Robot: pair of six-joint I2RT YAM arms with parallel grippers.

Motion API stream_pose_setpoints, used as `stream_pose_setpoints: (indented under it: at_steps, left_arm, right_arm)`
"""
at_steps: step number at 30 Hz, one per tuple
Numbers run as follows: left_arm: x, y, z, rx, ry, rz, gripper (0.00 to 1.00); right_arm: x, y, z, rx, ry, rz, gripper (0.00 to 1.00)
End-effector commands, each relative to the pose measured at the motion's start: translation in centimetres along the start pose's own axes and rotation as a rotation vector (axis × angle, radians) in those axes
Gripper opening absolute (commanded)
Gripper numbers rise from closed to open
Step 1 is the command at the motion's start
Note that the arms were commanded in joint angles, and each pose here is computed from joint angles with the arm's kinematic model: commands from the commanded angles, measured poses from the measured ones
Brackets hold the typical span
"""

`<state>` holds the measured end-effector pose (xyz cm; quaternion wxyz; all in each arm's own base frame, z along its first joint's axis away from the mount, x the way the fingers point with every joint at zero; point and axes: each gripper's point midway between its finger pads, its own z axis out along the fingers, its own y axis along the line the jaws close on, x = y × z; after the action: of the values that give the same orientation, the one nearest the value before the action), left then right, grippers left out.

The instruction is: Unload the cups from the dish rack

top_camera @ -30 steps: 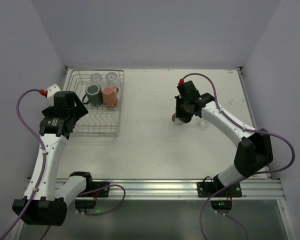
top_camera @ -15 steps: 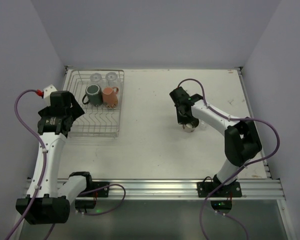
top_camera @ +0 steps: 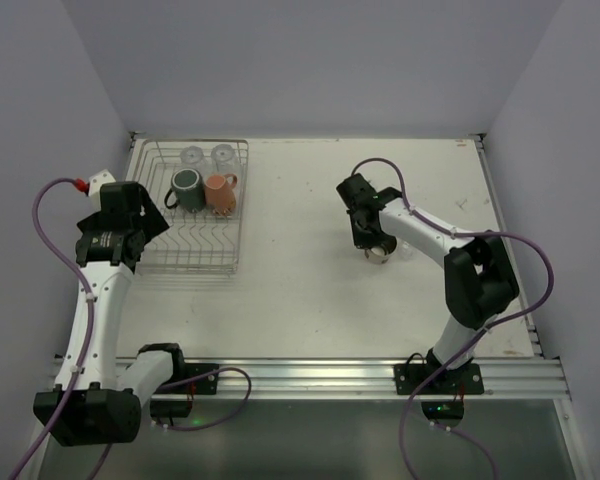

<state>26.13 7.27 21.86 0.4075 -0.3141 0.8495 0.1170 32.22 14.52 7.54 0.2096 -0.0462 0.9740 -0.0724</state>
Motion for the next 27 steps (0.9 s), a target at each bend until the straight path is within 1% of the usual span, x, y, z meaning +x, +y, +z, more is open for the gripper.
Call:
stream_pose_setpoints:
  at_steps: [1,5,6,8,9,10,11,12,14,16,18,20,22,23,25,27]
  left_arm:
    - [-0.3,0.5,0.5,-0.015,-0.007,0.024,1.0]
    - [0.0,1.5,1.1,-0.065,0.013,0.037,1.0]
    - [0.0,1.8,1.4,-0.079,0.019,0.036,1.0]
    - [0.2,1.9,1.7,-0.08,0.028,0.039,1.0]
    - [0.3,1.9,2.0,-0.081,0.038,0.036,1.0]
    - [0.4,2.0,2.1,-0.082,0.044,0.035,1.0]
    - [0.6,2.0,2.3,-0.082,0.052,0.035,1.0]
    - [0.8,1.8,2.7,-0.076,0.065,0.035,1.0]
    - [0.9,1.6,3.1,-0.071,0.075,0.036,1.0]
    - [1.3,1.4,3.7,-0.063,0.1,0.043,1.0]
    - [1.7,0.8,4.3,-0.021,0.123,0.055,0.97]
    - [1.5,0.4,4.8,0.006,0.12,0.061,0.94]
    - [1.8,-0.3,5.4,0.042,0.151,0.068,0.9]
    - [2.2,-0.4,6.0,0.041,0.179,0.078,0.9]
    - [1.8,-0.7,6.4,0.047,0.185,0.085,0.86]
    - [1.6,-0.5,7.2,0.021,0.192,0.089,0.85]
  right_arm:
    - [-2.0,0.7,-0.6,-0.02,-0.058,-0.003,0.12]
    - [-2.1,0.8,-0.9,-0.033,-0.065,-0.001,0.26]
    - [-2.1,0.8,-1.0,-0.036,-0.069,0.0,0.36]
    - [-2.3,1.0,-1.5,-0.056,-0.08,0.004,0.45]
    - [-2.4,1.1,-1.8,-0.064,-0.09,0.008,0.53]
    - [-2.4,1.4,-2.3,-0.072,-0.1,0.005,0.57]
    - [-2.7,1.4,-3.4,-0.083,-0.127,0.008,0.61]
    - [-2.8,1.5,-4.1,-0.093,-0.142,0.01,0.66]
    - [-3.2,2.5,-6.9,-0.145,-0.205,0.001,0.69]
    - [-2.8,4.1,-9.0,-0.223,-0.233,-0.027,0.7]
    - [-2.7,4.8,-11.2,-0.28,-0.271,-0.049,0.71]
    - [-2.1,5.7,-12.3,-0.312,-0.286,-0.086,0.71]
    - [-1.4,7.1,-13.7,-0.365,-0.301,-0.122,0.71]
    - [-1.1,7.7,-14.2,-0.385,-0.305,-0.137,0.71]
    - [0.0,9.2,-15.1,-0.436,-0.311,-0.182,0.71]
    - [0.7,10.2,-15.6,-0.469,-0.316,-0.208,0.71]
